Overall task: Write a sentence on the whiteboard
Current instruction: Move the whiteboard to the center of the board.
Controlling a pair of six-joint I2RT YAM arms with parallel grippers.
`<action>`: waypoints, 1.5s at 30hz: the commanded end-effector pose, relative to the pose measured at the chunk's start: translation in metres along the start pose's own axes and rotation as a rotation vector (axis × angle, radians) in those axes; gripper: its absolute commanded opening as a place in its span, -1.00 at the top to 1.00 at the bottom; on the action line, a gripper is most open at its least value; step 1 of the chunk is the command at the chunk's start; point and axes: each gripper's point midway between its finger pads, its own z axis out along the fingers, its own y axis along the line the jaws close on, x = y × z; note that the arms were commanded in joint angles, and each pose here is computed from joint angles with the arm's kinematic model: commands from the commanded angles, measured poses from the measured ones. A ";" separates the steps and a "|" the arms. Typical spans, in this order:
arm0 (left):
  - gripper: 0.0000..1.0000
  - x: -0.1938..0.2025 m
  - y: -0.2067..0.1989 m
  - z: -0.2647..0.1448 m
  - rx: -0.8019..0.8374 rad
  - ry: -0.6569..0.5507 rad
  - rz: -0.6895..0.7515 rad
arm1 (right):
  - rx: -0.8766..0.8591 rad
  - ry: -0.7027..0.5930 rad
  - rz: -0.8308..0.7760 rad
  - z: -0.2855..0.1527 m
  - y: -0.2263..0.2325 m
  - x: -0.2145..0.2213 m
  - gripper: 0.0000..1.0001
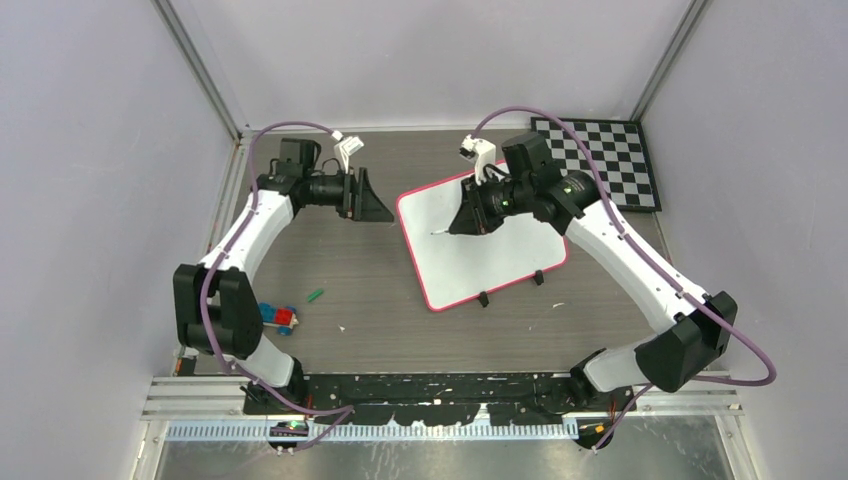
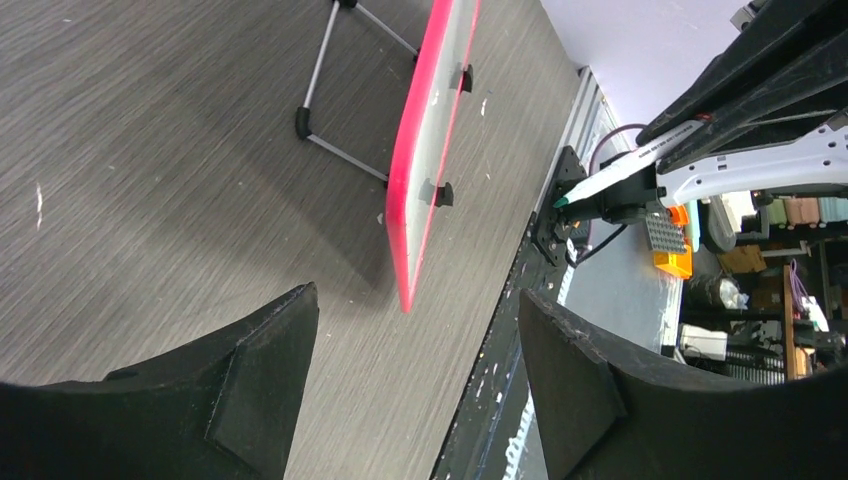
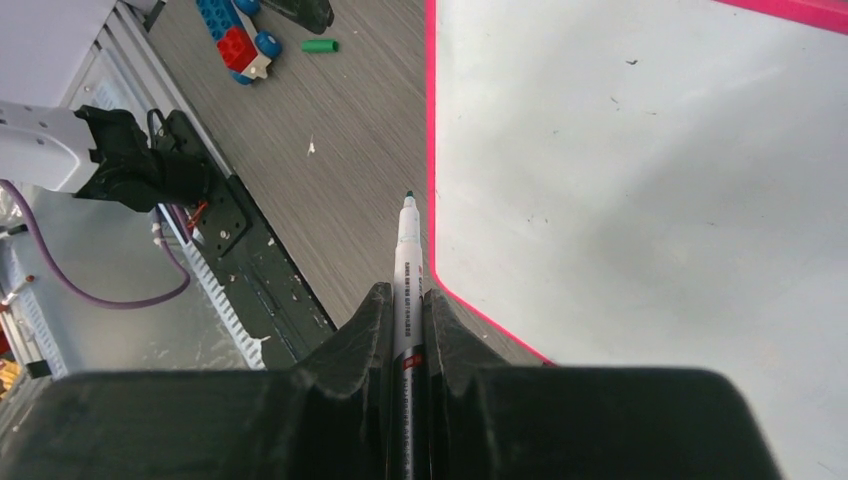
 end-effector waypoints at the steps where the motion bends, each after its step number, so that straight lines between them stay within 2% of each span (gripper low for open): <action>1: -0.49 -0.010 -0.015 0.008 0.076 -0.013 0.068 | 0.011 -0.067 -0.051 0.001 0.000 -0.017 1.00; 8: -0.45 -0.018 -0.016 0.013 0.085 -0.011 0.074 | 0.025 -0.076 -0.099 0.010 0.004 -0.032 0.99; 21: -0.14 -0.030 -0.008 0.026 0.063 -0.010 0.072 | 0.099 -0.132 -0.119 0.028 0.002 -0.065 1.00; 30: 0.29 -0.036 -0.006 0.036 0.078 -0.009 0.060 | 0.092 -0.125 -0.107 0.037 0.003 -0.067 0.99; 40: 0.99 -0.035 -0.006 0.036 0.075 -0.012 0.064 | 0.062 -0.123 -0.075 0.043 0.006 -0.066 0.99; 45: 1.00 -0.034 -0.004 0.035 0.068 -0.013 0.069 | 0.068 -0.122 -0.069 0.046 0.004 -0.066 1.00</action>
